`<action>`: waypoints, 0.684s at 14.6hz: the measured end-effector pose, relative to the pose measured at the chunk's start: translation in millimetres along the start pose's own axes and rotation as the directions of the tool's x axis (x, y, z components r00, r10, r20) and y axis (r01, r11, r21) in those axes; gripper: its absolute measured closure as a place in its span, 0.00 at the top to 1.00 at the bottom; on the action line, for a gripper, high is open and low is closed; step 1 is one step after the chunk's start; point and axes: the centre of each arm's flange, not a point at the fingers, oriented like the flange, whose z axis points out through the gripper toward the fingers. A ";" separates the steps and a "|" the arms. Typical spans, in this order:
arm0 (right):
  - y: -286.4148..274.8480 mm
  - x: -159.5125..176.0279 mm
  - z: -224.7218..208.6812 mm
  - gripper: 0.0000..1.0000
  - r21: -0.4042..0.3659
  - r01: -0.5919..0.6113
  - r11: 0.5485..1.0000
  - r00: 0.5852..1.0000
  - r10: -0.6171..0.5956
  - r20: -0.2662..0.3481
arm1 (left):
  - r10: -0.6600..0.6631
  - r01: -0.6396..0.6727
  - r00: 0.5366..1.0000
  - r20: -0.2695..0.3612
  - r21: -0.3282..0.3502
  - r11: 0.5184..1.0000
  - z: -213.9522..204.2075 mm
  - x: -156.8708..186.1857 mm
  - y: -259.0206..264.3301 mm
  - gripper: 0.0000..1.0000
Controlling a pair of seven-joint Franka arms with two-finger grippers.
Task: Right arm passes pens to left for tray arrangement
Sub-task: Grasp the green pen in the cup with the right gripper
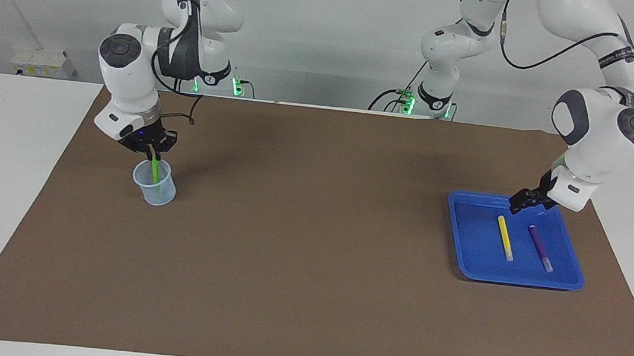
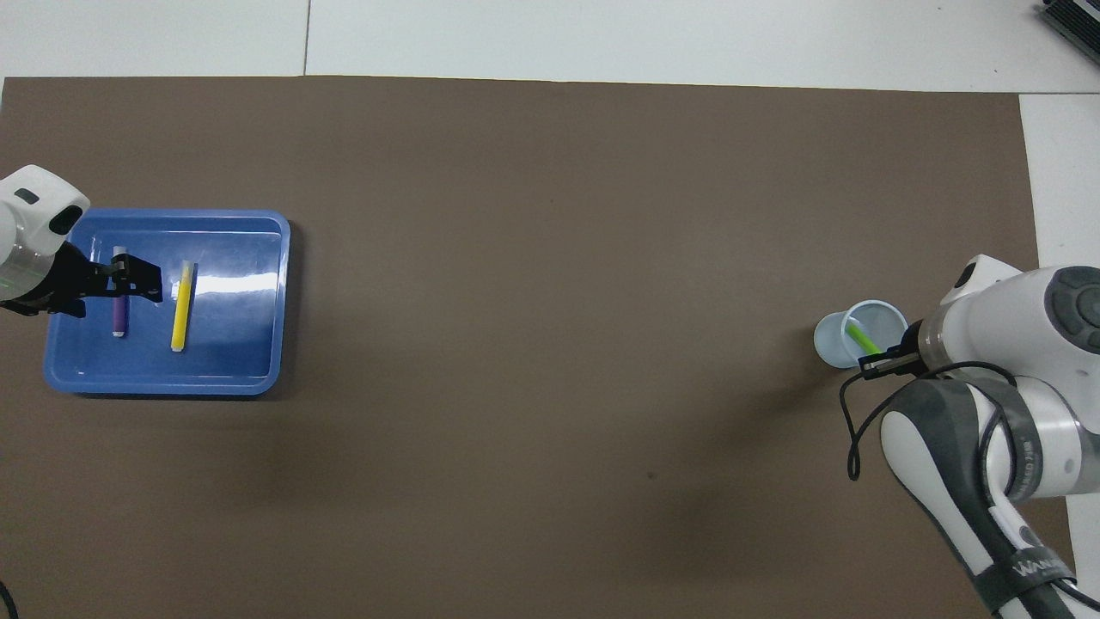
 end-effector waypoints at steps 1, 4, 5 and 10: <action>0.9 1.1 -3.7 0.17 -0.001 -0.001 1.000 1.000 0.001 0.001 | -0.013 0.013 1.000 0.000 0.000 1.000 0.0 0.0 0.3 1.00; 6.8 6.5 -32.6 0.17 -0.003 -0.010 1.000 1.000 0.010 0.023 | -0.064 0.064 0.998 0.001 0.000 0.998 0.0 -0.4 3.7 1.00; 8.7 7.8 -43.7 0.17 -0.004 -0.013 1.000 0.999 0.013 0.030 | -0.090 0.090 0.996 0.007 0.001 0.996 0.5 -1.2 6.5 1.00; 6.0 7.5 -78.6 0.17 0.007 -0.015 1.000 0.998 0.015 0.055 | -0.220 0.219 0.975 0.036 0.035 0.975 -11.1 -23.7 89.3 1.00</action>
